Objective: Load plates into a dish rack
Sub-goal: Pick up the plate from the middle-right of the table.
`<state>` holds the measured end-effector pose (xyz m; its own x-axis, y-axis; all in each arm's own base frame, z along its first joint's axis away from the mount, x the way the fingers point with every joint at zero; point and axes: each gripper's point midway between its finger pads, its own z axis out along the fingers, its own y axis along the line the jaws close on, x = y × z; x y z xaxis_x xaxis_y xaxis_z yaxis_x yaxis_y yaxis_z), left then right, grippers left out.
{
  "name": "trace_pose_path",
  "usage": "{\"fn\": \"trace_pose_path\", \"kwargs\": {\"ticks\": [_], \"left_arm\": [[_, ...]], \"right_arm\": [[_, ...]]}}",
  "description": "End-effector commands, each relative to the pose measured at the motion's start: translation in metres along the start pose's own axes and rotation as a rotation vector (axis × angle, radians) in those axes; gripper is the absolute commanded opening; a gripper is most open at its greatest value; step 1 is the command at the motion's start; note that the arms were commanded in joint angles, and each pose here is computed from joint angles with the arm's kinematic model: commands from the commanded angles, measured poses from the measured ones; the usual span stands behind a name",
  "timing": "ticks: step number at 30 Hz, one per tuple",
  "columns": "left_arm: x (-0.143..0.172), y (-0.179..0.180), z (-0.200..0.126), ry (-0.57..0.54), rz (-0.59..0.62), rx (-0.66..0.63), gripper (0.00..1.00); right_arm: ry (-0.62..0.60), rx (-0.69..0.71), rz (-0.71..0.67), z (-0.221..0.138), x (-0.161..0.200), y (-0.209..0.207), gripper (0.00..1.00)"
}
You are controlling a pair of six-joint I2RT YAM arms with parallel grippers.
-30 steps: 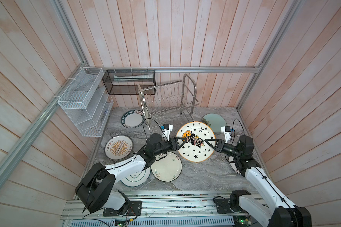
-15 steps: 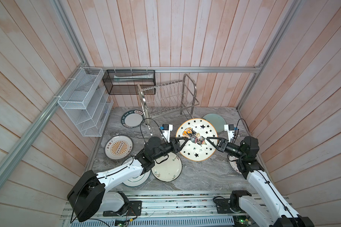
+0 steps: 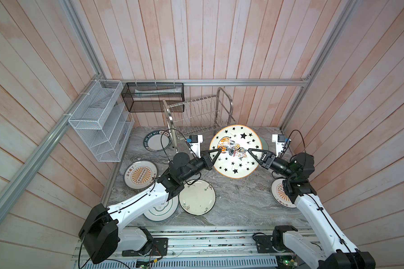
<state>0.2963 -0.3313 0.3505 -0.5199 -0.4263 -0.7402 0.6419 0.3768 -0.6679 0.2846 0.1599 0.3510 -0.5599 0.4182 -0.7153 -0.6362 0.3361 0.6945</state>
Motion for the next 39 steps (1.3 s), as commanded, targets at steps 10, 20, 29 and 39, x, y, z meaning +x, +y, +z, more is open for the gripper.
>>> {"fn": "trace_pose_path", "kwargs": {"ticks": [10,20,29,39], "left_arm": [[-0.059,-0.014,0.010,-0.094,0.085,0.065,0.00],[-0.070,-0.007,0.011,-0.110,0.097,0.037,0.00],[-0.093,-0.005,0.004,-0.186,0.080,0.010,0.00],[-0.098,-0.003,0.010,-0.204,0.081,0.005,0.00]], "right_arm": [[0.024,-0.131,-0.136,0.024,-0.012,0.042,0.10],[0.067,-0.170,-0.155,0.033,-0.008,0.046,0.21],[0.082,-0.190,-0.152,0.034,-0.003,0.047,0.28],[0.115,-0.226,-0.159,0.042,0.001,0.055,0.03]]}}
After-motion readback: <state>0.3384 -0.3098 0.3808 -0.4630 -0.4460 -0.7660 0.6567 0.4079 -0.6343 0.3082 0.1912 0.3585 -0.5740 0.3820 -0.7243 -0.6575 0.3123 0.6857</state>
